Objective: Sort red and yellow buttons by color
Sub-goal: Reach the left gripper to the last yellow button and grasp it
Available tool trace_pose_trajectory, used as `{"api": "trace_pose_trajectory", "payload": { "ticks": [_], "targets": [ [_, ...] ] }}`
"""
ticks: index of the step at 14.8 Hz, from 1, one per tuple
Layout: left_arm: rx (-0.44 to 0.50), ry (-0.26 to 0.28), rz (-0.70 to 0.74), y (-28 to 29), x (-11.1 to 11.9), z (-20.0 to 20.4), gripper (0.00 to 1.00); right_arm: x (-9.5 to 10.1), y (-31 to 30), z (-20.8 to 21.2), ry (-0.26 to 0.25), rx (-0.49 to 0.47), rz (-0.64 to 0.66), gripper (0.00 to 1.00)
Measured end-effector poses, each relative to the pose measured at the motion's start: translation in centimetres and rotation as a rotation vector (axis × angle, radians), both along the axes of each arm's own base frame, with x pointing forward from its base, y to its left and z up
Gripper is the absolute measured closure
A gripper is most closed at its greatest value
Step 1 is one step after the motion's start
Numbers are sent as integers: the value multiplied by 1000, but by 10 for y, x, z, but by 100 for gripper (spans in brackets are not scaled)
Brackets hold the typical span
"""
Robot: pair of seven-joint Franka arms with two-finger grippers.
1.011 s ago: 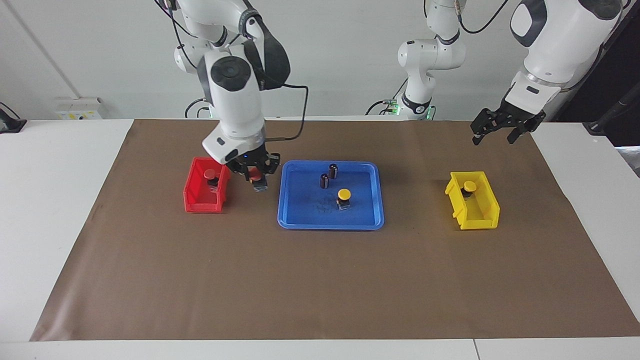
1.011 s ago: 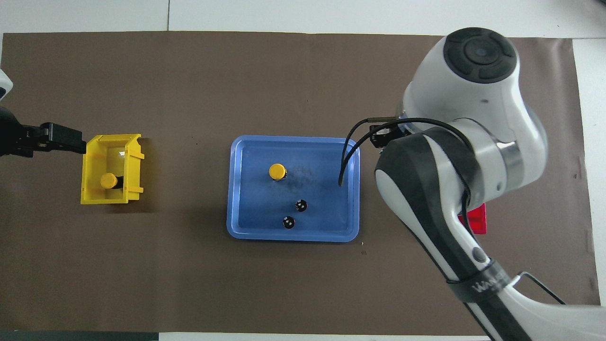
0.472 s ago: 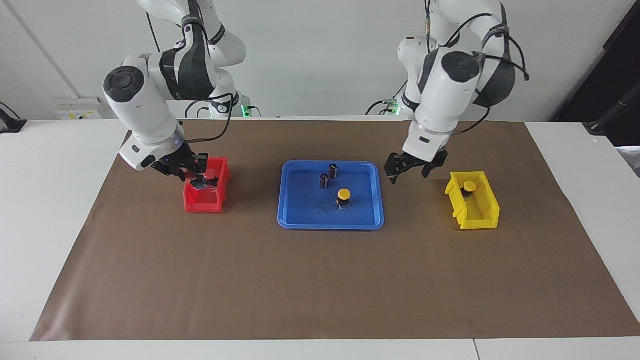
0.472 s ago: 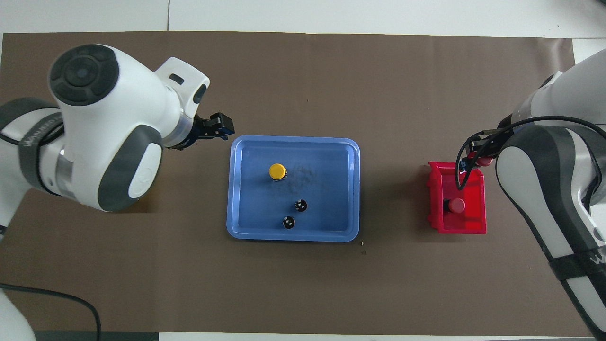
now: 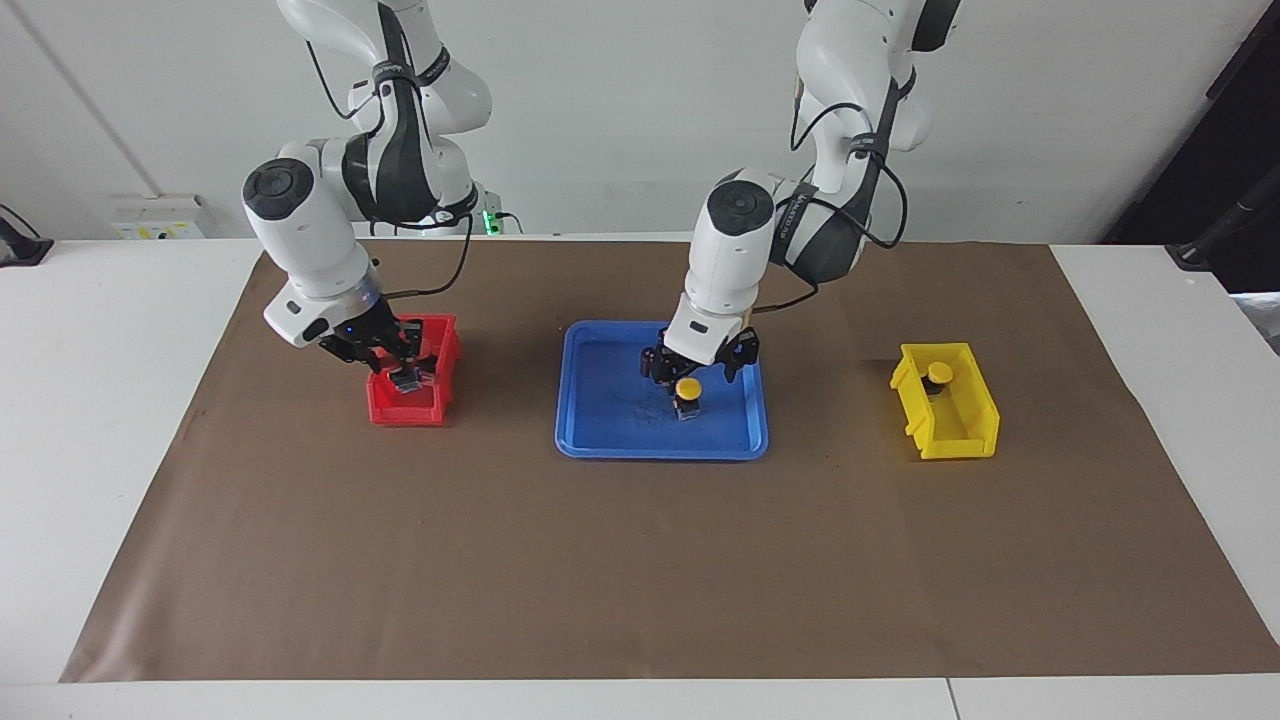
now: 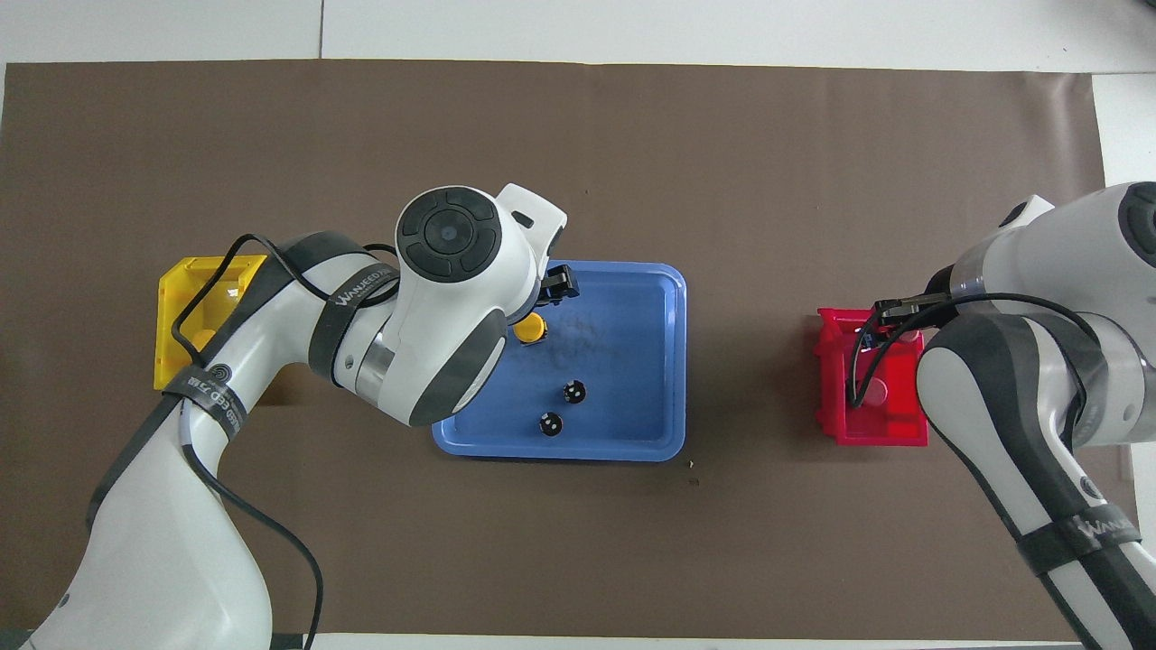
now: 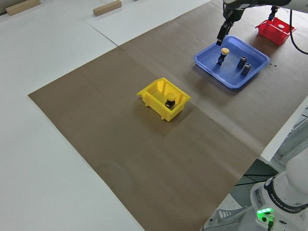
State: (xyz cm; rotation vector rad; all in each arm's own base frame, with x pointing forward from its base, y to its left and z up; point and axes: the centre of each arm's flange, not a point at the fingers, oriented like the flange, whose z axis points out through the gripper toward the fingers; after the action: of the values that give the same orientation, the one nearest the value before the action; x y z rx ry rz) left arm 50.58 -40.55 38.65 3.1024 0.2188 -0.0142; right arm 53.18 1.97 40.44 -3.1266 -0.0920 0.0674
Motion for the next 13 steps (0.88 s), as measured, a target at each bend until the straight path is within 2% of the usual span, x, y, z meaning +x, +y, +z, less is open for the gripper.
{"api": "trace_pose_trajectory", "payload": {
  "ticks": [2, 4, 6, 7, 8, 10, 12, 13],
  "targets": [
    [21, 26, 1, -4, -11, -18, 0, -5, 0, -14, -8, 0, -1, 58],
    [23, 27, 7, -8, -18, -25, 1, -7, 0, -21, -14, 0, -1, 58],
    [15, 17, 11, -8, -17, -25, 10, -9, 0, -26, -22, 0, -1, 58],
    [13, 13, 14, -8, -16, -25, 10, -10, 0, -29, -31, 0, 0, 58],
    [12, 10, 19, -7, -14, -24, 15, -12, 0, -34, -39, 0, 0, 58],
    [8, 4, 26, -4, -11, -24, 34, -16, 0, -44, -43, 0, 0, 58],
    [7, 1, 29, -4, -11, -24, 35, -18, 0, -48, -44, 0, 0, 58],
    [6, 0, 31, -4, -11, -25, 36, -18, 1, -48, -44, 0, 1, 53]
  ]
}}
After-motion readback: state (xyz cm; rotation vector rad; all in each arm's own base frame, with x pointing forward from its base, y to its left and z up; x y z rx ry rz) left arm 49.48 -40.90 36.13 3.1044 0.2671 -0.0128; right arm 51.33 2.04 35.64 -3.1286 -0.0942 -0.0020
